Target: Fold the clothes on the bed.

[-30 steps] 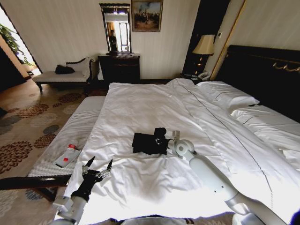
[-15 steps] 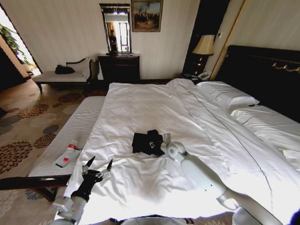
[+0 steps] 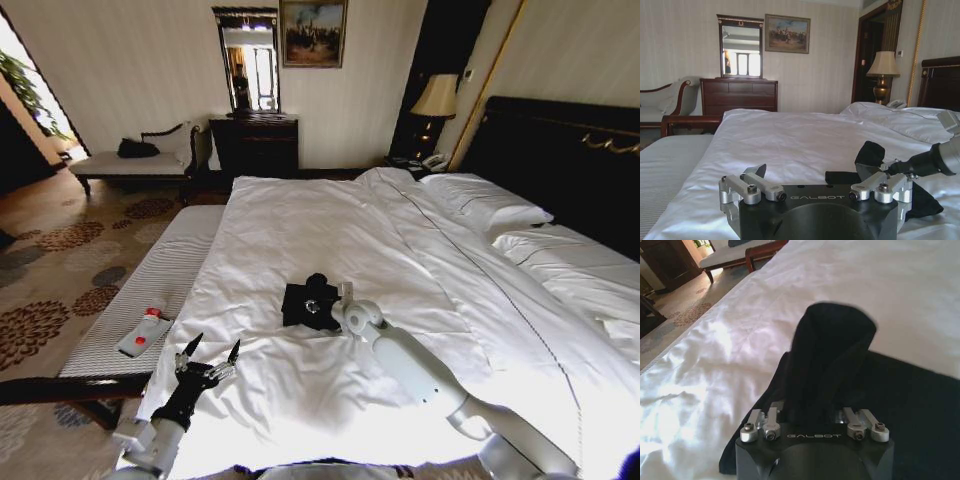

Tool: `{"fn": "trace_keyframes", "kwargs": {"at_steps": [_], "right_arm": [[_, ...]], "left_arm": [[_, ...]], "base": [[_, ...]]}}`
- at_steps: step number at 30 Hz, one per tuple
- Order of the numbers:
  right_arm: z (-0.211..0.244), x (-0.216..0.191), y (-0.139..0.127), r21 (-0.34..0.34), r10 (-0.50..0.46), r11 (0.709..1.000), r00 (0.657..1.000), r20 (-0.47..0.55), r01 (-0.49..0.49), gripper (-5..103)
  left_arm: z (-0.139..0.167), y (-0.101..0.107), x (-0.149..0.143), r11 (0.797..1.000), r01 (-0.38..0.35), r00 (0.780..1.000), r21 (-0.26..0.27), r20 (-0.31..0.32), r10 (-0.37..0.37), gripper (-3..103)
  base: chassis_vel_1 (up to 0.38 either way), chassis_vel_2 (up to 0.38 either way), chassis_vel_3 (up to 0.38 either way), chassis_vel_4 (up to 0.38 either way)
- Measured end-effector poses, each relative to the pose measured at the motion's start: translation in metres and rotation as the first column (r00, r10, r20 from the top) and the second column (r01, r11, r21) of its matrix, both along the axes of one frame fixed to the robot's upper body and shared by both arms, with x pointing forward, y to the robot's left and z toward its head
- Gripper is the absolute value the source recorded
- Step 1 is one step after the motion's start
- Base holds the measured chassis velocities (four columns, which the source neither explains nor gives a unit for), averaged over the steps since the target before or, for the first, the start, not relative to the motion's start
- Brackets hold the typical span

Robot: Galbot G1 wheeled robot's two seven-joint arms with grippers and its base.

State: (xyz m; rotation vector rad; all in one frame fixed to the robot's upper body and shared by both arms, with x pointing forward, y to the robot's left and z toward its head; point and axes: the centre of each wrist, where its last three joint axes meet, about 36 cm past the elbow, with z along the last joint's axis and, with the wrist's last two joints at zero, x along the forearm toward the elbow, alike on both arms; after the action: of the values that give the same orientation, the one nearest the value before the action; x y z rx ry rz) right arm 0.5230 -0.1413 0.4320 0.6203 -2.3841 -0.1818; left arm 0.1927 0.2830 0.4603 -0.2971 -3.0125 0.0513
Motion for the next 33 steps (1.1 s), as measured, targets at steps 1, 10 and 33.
{"fn": "trace_keyframes", "kwargs": {"at_steps": [1,10,33], "right_arm": [[0.0,0.0,0.0,0.0,0.0,1.0,1.0,0.0,0.0,46],[0.025,-0.009,0.013,0.025,0.038,0.999,0.997,0.06,-0.04,84],[-0.034,0.006,-0.021,0.022,-0.15,0.987,0.871,0.468,0.159,100]], "left_arm": [[0.0,0.0,0.0,1.0,0.0,1.0,0.0,0.0,0.0,100],[0.0,0.0,0.0,1.0,0.0,1.0,0.0,0.0,0.0,100],[0.0,0.0,0.0,1.0,0.0,1.0,0.0,0.0,0.0,100]], "base": [[0.0,0.0,0.0,0.0],[0.0,0.0,0.0,0.0],[0.0,0.0,0.0,0.0]]}}
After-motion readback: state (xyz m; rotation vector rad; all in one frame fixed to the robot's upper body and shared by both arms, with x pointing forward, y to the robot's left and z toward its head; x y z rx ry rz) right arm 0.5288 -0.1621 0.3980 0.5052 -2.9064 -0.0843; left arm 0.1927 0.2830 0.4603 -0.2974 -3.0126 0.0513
